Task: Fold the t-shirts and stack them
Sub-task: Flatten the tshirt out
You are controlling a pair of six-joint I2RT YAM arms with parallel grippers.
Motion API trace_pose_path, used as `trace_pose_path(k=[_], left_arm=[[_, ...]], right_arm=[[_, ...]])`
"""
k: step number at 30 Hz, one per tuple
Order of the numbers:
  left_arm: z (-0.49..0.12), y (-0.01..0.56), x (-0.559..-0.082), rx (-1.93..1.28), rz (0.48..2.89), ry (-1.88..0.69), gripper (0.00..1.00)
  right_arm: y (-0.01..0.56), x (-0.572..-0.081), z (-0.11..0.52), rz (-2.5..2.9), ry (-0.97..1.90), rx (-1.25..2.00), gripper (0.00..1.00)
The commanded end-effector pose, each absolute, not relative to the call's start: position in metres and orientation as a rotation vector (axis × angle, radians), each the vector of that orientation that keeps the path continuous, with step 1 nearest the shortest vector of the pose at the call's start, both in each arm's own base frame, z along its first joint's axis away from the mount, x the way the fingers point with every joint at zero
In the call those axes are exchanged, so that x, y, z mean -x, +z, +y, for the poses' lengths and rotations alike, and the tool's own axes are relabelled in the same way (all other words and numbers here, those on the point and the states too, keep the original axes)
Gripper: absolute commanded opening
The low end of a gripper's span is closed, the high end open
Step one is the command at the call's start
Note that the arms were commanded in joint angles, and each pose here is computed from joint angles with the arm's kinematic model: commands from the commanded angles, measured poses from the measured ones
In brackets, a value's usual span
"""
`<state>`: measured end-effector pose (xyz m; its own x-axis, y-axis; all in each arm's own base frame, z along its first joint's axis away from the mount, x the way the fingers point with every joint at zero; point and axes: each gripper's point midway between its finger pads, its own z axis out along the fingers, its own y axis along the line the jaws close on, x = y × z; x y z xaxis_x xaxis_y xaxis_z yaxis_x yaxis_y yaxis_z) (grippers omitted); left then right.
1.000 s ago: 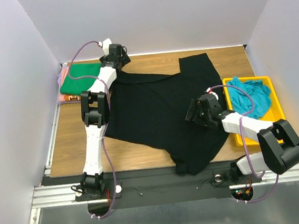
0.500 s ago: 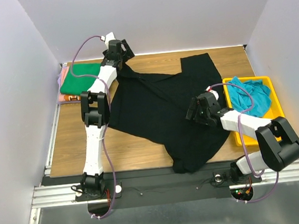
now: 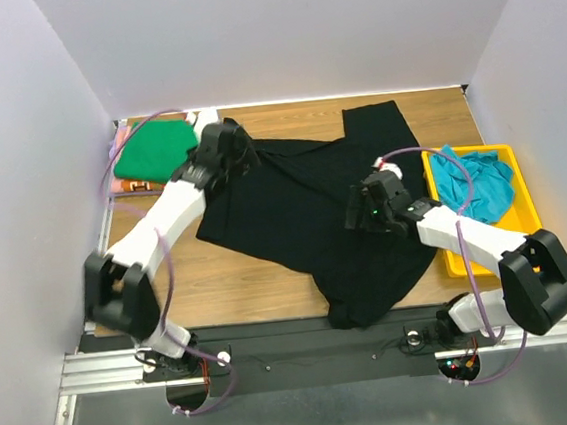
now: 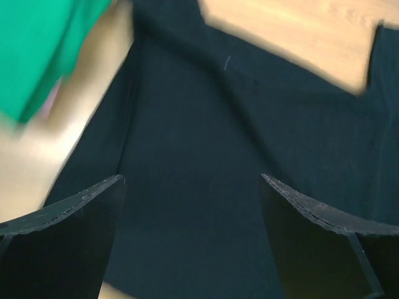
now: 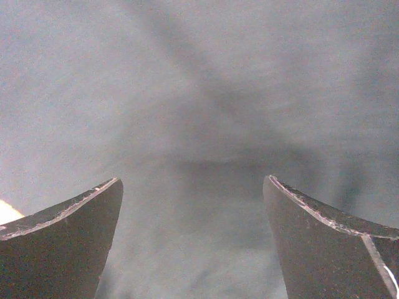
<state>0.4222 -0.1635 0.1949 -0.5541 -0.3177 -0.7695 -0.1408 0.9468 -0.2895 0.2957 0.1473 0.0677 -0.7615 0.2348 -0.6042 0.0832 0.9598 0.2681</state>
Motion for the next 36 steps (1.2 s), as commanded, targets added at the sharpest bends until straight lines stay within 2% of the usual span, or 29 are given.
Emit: trace_pose_path(k=[1, 2, 6, 12, 17, 21, 22, 24, 27, 29, 30, 31, 33, 36], left_arm=[[-0.137, 0.175, -0.37, 0.508, 2.114, -0.268, 0.99], [-0.137, 0.149, -0.351, 0.492, 2.155, -0.282, 0.99], [-0.134, 0.137, -0.313, 0.542, 2.153, -0.386, 0.99], [-0.123, 0.128, -0.306, 0.577, 2.134, -0.35, 0.99], [-0.12, 0.106, -0.307, 0.6, 2.175, -0.306, 0.98], [-0.108, 0.094, -0.312, 0.647, 2.193, -0.236, 0.98], [-0.105, 0.091, -0.314, 0.659, 2.2, -0.223, 0.98], [-0.101, 0.092, -0.318, 0.671, 2.194, -0.219, 0.98], [-0.099, 0.089, -0.319, 0.667, 2.211, -0.212, 0.98], [-0.1, 0.09, -0.318, 0.677, 2.213, -0.22, 0.98], [-0.102, 0.089, -0.315, 0.672, 2.222, -0.24, 0.98], [-0.104, 0.09, -0.314, 0.679, 2.222, -0.258, 0.99], [-0.108, 0.09, -0.311, 0.674, 2.229, -0.29, 0.98], [-0.11, 0.087, -0.304, 0.672, 2.248, -0.314, 0.98]], right_arm=[[0.085, -0.277, 0.189, 2.423, 0.342, -0.102, 1.0], [0.081, -0.271, 0.192, 2.435, 0.338, -0.115, 1.0], [0.049, -0.241, 0.189, 2.534, 0.331, -0.257, 1.0], [0.023, -0.25, 0.154, 2.549, 0.12, -0.401, 1.0], [0.01, -0.3, 0.112, 2.563, -0.04, -0.496, 1.0], [0.002, -0.367, 0.096, 2.578, -0.097, -0.432, 1.0], [0.021, -0.4, 0.097, 2.513, -0.101, -0.408, 1.0], [0.018, -0.419, 0.096, 2.517, -0.165, -0.286, 1.0], [0.06, -0.444, 0.109, 2.442, -0.084, -0.197, 1.0], [0.073, -0.433, 0.127, 2.452, 0.051, -0.122, 1.0], [0.101, -0.427, 0.132, 2.4, 0.105, -0.109, 1.0], [0.097, -0.409, 0.141, 2.419, 0.13, -0.07, 1.0], [0.125, -0.385, 0.158, 2.366, 0.225, -0.038, 1.0], [0.11, -0.347, 0.157, 2.415, 0.293, -0.11, 1.0]])
